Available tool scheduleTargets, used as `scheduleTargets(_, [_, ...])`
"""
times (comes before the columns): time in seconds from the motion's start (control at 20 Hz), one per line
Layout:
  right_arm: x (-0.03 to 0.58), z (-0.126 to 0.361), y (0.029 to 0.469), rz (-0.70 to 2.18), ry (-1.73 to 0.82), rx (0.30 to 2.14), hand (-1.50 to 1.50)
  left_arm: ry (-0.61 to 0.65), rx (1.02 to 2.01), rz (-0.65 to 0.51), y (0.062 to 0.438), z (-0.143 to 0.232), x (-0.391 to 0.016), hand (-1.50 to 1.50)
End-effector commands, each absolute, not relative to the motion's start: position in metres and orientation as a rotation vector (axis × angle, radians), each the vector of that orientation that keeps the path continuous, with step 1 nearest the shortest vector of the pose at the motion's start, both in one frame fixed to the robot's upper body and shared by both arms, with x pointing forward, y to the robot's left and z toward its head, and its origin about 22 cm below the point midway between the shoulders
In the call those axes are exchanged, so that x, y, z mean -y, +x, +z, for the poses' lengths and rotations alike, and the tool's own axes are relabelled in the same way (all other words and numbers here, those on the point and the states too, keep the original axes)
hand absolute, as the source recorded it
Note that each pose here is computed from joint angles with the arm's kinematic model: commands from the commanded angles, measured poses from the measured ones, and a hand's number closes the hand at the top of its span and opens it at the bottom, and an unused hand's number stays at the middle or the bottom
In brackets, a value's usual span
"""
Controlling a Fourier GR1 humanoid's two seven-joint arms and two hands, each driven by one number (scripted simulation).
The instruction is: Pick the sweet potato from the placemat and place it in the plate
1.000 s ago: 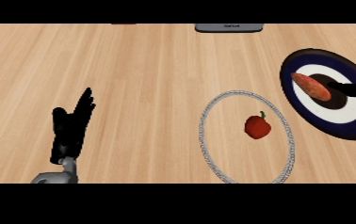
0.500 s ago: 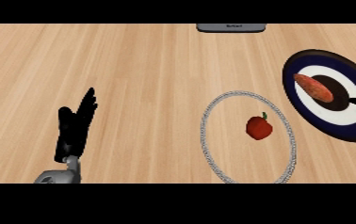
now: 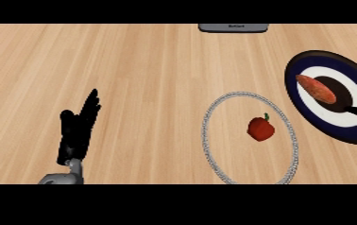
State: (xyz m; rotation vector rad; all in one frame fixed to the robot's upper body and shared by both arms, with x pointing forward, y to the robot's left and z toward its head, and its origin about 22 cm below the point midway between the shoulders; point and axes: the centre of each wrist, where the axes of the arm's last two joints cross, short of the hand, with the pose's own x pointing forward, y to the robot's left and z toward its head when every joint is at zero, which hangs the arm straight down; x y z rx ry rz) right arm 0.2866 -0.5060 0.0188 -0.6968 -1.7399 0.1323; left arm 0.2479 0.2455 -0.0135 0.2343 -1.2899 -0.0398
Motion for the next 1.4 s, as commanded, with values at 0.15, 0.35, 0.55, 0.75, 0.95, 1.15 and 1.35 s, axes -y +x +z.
scheduleTargets(0.15, [0.488, -0.002, 0.292, 0.135, -0.805, 1.649, -1.5, 0.249, 1.309, -0.043, 0.252, -0.009, -0.267, 0.0])
scheduleTargets(0.35, [0.507, -0.005, 0.272, 0.122, -0.819, 1.648, -1.5, 0.233, 1.308, -0.056, 0.251, -0.019, -0.237, 0.0])
scheduleTargets(0.55, [0.506, 0.002, 0.277, 0.108, -0.849, 1.631, -1.5, 0.228, 1.301, -0.03, 0.241, -0.004, -0.248, 0.0])
scheduleTargets(0.75, [0.515, 0.013, 0.277, 0.106, -0.907, 1.591, -1.5, 0.251, 1.288, -0.044, 0.243, -0.011, -0.24, 0.0])
scheduleTargets(0.95, [0.538, 0.015, 0.252, 0.105, -0.912, 1.593, -1.5, 0.22, 1.287, -0.039, 0.238, -0.012, -0.247, 0.0])
scheduleTargets(1.15, [0.547, 0.028, 0.25, 0.073, -0.952, 1.553, -1.5, 0.233, 1.288, -0.048, 0.25, -0.002, -0.262, 0.0])
scheduleTargets(1.35, [0.56, 0.01, 0.213, 0.065, -0.966, 1.587, -1.5, 0.249, 1.299, -0.056, 0.258, -0.004, -0.256, 0.0])
